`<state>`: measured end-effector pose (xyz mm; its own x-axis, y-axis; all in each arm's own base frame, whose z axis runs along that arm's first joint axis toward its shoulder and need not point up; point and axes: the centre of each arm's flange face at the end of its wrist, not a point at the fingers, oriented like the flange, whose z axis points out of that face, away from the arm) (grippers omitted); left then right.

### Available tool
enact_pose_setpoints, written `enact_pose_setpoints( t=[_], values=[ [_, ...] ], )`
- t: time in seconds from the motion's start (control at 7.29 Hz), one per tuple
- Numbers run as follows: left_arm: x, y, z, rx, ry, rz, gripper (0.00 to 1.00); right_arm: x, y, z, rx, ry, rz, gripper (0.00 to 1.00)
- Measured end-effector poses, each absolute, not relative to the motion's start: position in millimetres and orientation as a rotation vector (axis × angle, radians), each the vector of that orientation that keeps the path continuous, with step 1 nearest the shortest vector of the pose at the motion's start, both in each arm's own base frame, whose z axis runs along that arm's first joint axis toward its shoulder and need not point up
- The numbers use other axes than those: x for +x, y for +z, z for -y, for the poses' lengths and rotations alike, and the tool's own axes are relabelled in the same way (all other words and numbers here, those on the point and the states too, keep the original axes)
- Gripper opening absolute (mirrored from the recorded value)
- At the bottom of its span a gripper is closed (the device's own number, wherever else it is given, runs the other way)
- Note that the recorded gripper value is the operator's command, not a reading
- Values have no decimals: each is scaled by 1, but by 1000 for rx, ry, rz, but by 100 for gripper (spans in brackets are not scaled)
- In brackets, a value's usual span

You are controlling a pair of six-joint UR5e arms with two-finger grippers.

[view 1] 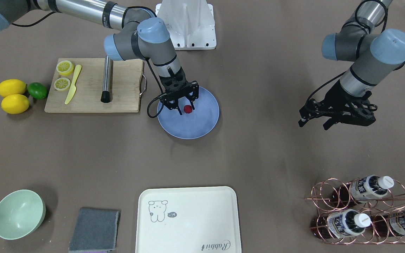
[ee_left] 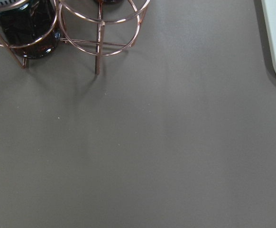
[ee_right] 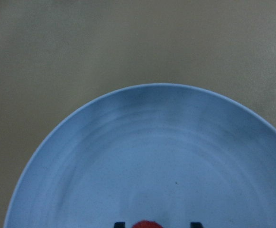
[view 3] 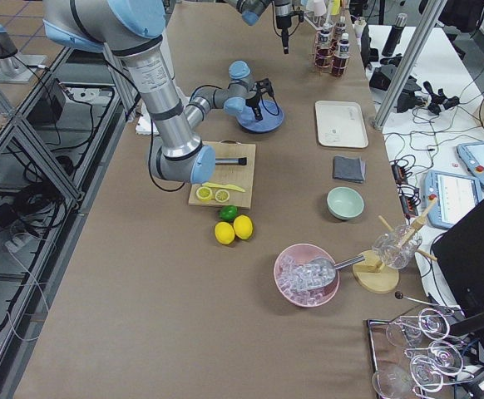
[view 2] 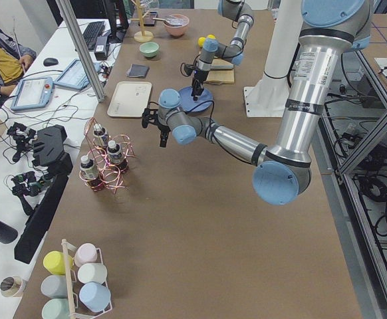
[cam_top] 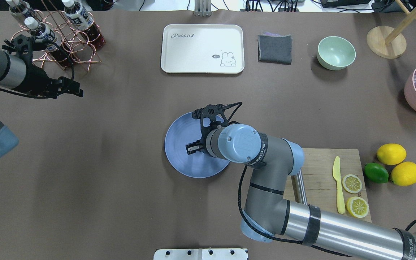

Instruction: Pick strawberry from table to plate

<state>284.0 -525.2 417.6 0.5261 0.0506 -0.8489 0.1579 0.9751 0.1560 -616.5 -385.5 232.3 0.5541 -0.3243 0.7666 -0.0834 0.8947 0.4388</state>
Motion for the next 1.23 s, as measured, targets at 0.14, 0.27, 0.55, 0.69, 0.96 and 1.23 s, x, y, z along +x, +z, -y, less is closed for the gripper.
enact_pose_setpoints(
  t=[0.14,0.27,0.55,0.69,0.96,1.23],
  values=[
    [284,418,525,223,-64,-1018,97,-617,232,385,468,-144,979,99],
    [278,416,528,228,-65,-1022,97,-611,228,389,480,-135,983,99],
    [224,410,540,288,-70,-1030,97,-563,224,422,532,-76,991,100],
    [186,419,539,329,-71,-1013,97,-518,229,442,566,-36,989,100],
    [120,452,531,396,-44,-947,97,-416,263,501,595,-13,942,100],
    [51,480,523,442,-38,-909,97,-289,338,557,554,-58,866,100]
  ],
)
